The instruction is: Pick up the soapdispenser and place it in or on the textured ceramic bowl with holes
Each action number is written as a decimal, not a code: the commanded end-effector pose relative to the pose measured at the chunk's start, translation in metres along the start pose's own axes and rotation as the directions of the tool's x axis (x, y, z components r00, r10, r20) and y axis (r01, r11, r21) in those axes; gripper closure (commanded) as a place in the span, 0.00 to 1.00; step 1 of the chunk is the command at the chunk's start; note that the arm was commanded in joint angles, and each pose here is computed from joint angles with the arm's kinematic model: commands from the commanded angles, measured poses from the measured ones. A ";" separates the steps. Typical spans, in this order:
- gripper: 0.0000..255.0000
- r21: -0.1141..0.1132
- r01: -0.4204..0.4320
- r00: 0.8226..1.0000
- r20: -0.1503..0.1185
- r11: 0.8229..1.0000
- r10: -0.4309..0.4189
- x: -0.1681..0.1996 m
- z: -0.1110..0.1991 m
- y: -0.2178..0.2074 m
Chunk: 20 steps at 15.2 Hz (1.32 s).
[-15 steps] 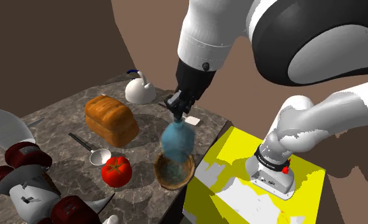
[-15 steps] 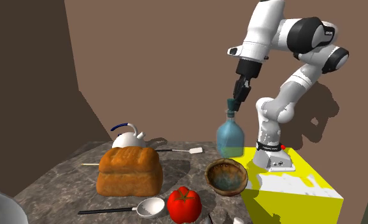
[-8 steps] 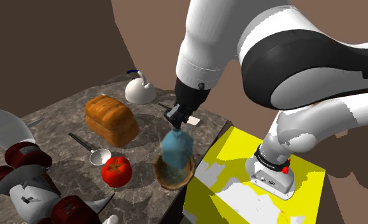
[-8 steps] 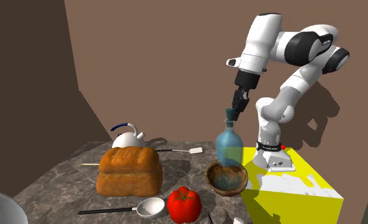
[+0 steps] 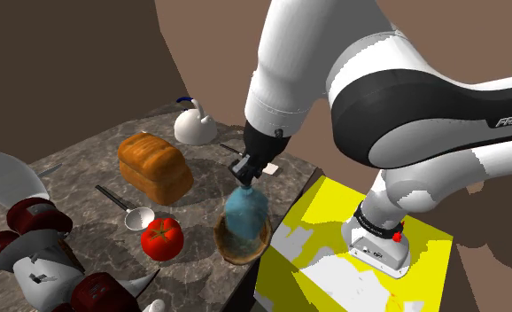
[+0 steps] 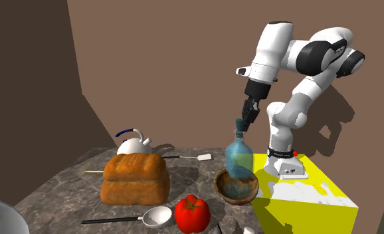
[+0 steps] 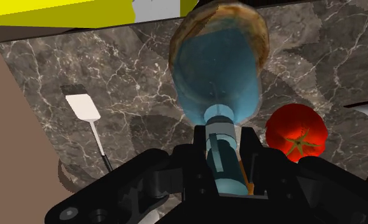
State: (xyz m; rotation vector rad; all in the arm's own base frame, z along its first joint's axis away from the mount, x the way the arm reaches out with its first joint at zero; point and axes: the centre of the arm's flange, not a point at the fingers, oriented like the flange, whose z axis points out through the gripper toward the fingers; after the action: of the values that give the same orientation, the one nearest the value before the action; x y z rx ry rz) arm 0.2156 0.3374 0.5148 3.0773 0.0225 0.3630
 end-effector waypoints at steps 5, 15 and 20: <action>0.00 0.000 0.000 1.000 0.000 1.000 0.000 0.000 0.000 0.000; 0.00 0.000 0.000 1.000 0.000 1.000 0.000 0.000 -0.050 0.000; 0.00 0.000 0.000 1.000 0.000 1.000 0.000 0.000 -0.050 0.000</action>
State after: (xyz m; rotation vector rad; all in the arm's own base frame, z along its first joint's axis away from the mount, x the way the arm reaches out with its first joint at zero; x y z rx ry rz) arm 0.2038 0.3394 0.5634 3.0775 0.0225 0.3638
